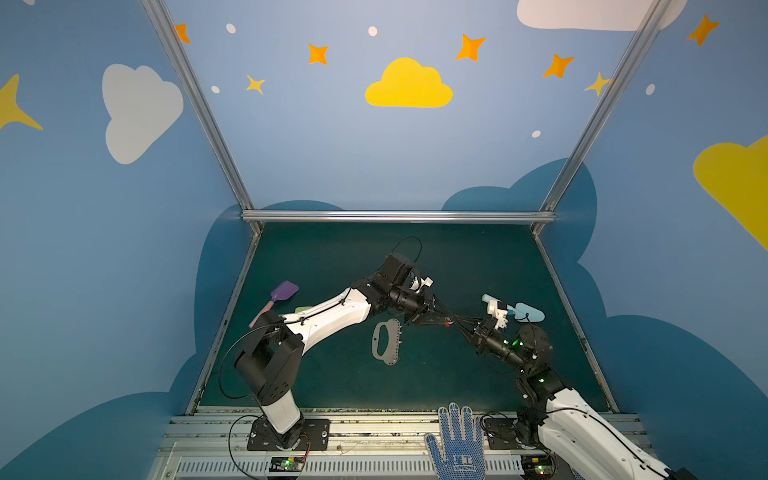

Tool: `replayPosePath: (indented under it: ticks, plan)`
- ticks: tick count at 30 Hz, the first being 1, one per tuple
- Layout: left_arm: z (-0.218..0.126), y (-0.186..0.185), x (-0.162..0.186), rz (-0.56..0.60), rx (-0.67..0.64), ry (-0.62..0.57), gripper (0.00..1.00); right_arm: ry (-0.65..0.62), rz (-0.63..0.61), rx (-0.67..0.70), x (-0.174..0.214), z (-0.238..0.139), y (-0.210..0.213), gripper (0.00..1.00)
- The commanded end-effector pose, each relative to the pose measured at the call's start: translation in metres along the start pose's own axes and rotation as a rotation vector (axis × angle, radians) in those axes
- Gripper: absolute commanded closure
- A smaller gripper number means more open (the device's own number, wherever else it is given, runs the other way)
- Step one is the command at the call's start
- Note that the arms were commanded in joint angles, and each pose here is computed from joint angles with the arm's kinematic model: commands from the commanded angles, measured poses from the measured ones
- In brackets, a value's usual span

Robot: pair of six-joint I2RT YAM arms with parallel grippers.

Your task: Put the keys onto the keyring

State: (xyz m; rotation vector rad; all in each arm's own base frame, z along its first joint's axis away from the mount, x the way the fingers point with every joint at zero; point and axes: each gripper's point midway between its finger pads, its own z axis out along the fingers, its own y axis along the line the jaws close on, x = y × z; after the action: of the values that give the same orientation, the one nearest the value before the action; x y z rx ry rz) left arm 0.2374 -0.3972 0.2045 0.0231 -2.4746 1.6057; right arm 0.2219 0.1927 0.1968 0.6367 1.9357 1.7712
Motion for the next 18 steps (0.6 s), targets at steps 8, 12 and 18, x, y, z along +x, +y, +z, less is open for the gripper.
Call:
replayPosePath:
  ticks: [8,12,18]
  plan:
    - [0.002,-0.005,-0.003,0.022,0.013,-0.019,0.66,-0.009,-0.010,-0.051,-0.001,-0.001,0.013,1.00]
    - [0.005,-0.007,-0.005,0.021,0.025,-0.016,0.73,-0.006,-0.009,-0.056,0.000,-0.001,0.015,1.00]
    - [0.006,-0.010,-0.008,0.032,0.027,-0.020,0.79,0.011,-0.006,-0.066,0.002,0.000,0.016,1.00]
